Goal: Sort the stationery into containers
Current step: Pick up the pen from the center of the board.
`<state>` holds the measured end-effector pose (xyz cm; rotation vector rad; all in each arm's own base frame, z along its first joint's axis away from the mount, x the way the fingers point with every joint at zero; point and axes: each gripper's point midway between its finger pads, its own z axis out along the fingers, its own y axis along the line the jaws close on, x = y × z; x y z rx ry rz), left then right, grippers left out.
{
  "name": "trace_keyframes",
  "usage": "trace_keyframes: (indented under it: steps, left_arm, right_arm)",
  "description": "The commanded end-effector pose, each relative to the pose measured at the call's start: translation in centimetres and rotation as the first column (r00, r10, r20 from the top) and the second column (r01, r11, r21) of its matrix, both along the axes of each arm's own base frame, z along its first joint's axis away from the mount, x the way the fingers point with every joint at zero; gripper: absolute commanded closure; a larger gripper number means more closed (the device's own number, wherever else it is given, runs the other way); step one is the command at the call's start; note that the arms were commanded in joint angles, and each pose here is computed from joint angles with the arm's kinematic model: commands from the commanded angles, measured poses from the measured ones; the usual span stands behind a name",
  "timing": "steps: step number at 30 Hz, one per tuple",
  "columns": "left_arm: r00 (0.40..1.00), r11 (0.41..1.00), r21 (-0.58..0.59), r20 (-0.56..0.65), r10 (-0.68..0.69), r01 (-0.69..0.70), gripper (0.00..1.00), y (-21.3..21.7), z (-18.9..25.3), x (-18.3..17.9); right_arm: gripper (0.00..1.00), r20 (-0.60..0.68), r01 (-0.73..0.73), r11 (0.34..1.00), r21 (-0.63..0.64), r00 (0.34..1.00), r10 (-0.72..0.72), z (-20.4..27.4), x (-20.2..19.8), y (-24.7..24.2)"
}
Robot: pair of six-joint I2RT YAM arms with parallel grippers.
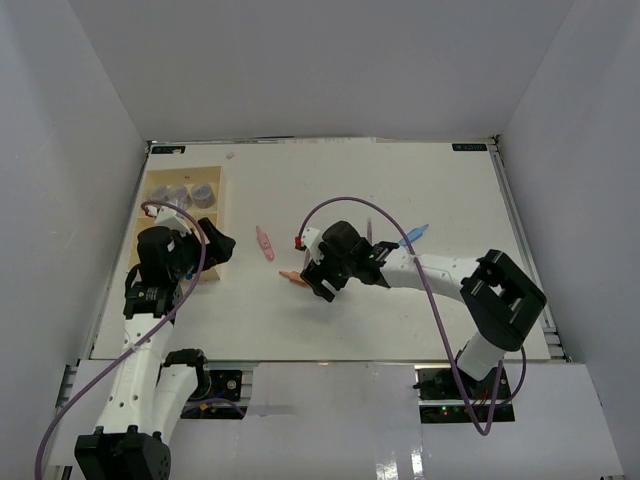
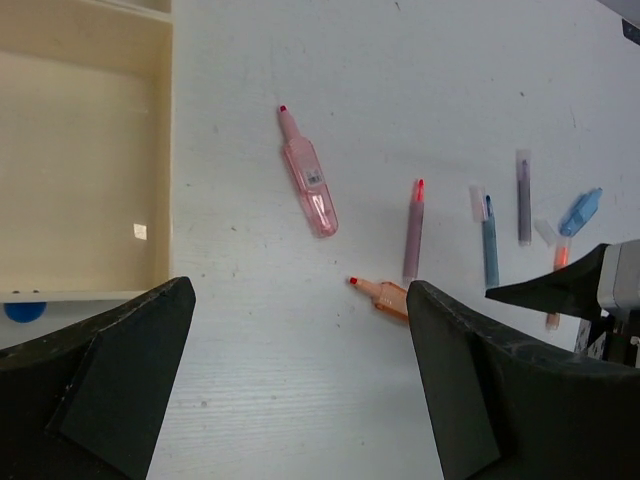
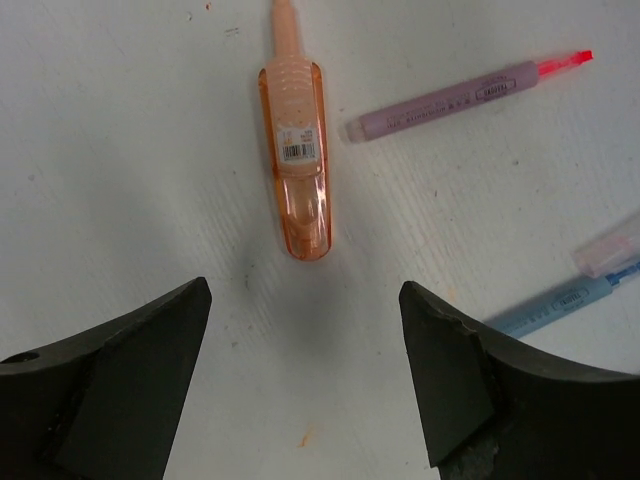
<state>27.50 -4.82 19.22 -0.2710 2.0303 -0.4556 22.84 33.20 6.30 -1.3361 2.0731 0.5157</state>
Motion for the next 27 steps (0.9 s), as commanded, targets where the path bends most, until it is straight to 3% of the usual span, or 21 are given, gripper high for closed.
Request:
trace_keyframes:
  steps: [1, 6, 18, 27]
  left_arm:
    - [0.995, 0.995, -0.061, 0.067, -0.078, 0.082, 0.02, -1.8, 0.4, 0.0]
    - [0.994, 0.994, -0.055, 0.070, -0.088, 0.091, 0.02, -1.9, 0.0, 0.3]
    - [0.995, 0.994, -0.060, 0.050, -0.091, 0.094, 0.02, -2.0, -0.6, 0.4]
    - [0.994, 0.993, -0.065, 0.046, -0.097, 0.100, 0.02, -2.1, -0.7, 0.4]
  right_arm:
    - [0.18, 0.047, -0.083, 0.995, 0.053, 0.996, 0.081, 1.2, 0.8, 2.5]
    - [0.27, 0.026, -0.106, 0.994, 0.038, 0.994, 0.105, -0.2, 1.0, 3.6]
    - [0.30, 0.023, -0.093, 0.995, -0.021, 0.995, 0.093, -3.0, 1.5, 3.5]
    - [0.43, 0.018, -0.073, 0.995, -0.062, 0.997, 0.075, -4.8, 1.1, 2.3]
